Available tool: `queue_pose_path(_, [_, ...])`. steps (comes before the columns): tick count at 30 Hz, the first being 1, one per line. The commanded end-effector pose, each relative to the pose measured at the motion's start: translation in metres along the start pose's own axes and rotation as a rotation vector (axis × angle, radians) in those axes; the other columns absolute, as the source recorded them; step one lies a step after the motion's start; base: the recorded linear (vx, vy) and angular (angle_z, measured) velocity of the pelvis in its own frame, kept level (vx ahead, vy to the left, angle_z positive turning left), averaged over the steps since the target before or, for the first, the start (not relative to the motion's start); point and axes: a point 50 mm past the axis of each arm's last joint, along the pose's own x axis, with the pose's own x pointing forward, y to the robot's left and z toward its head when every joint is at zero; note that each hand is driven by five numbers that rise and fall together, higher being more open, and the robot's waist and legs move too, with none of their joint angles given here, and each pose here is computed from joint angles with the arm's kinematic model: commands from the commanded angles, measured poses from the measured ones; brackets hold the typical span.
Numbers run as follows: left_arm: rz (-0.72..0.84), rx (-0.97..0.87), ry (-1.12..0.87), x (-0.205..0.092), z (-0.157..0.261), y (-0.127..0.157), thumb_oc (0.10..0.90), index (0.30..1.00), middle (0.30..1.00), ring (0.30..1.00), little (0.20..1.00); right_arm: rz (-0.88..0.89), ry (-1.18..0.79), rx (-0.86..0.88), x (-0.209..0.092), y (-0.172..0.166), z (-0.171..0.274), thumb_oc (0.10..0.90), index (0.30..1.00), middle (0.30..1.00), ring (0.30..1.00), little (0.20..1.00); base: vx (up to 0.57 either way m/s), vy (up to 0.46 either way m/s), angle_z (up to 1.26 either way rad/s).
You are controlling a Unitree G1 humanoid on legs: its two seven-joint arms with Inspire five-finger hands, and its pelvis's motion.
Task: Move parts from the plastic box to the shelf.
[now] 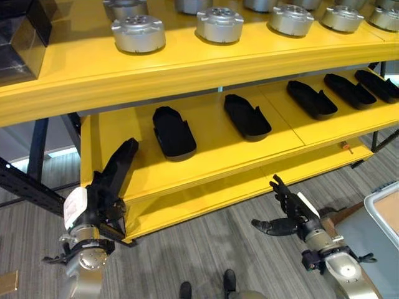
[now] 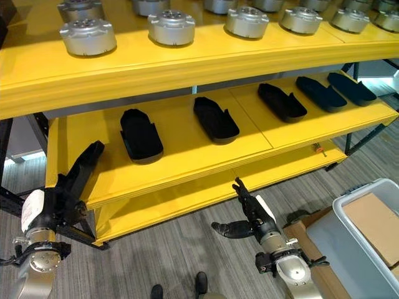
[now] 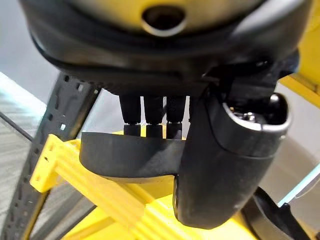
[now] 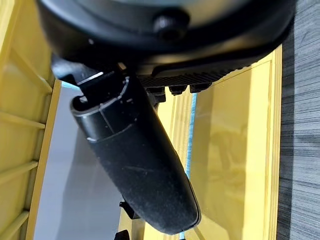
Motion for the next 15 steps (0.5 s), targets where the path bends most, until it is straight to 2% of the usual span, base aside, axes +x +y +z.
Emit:
queue_pose_path(1, [0.221, -0.071, -0.096, 0.028, 0.027, 0.033, 0.4, 0.3, 0.3, 0.3, 0.3, 0.009, -0.281, -0.076, 0.008, -0.002, 0.055, 0.9, 1.0, 1.0, 1.0, 1.0, 0.02, -0.013, -0.04])
queue_pose_path(15, [0.316, -0.124, -0.096, 0.042, 0.036, 0.046, 0.4, 0.3, 0.3, 0.3, 0.3, 0.008, -0.302, -0.082, 0.007, -0.003, 0.06, 0.9, 1.0, 1.0, 1.0, 1.0, 0.0, 0.0, 0.0])
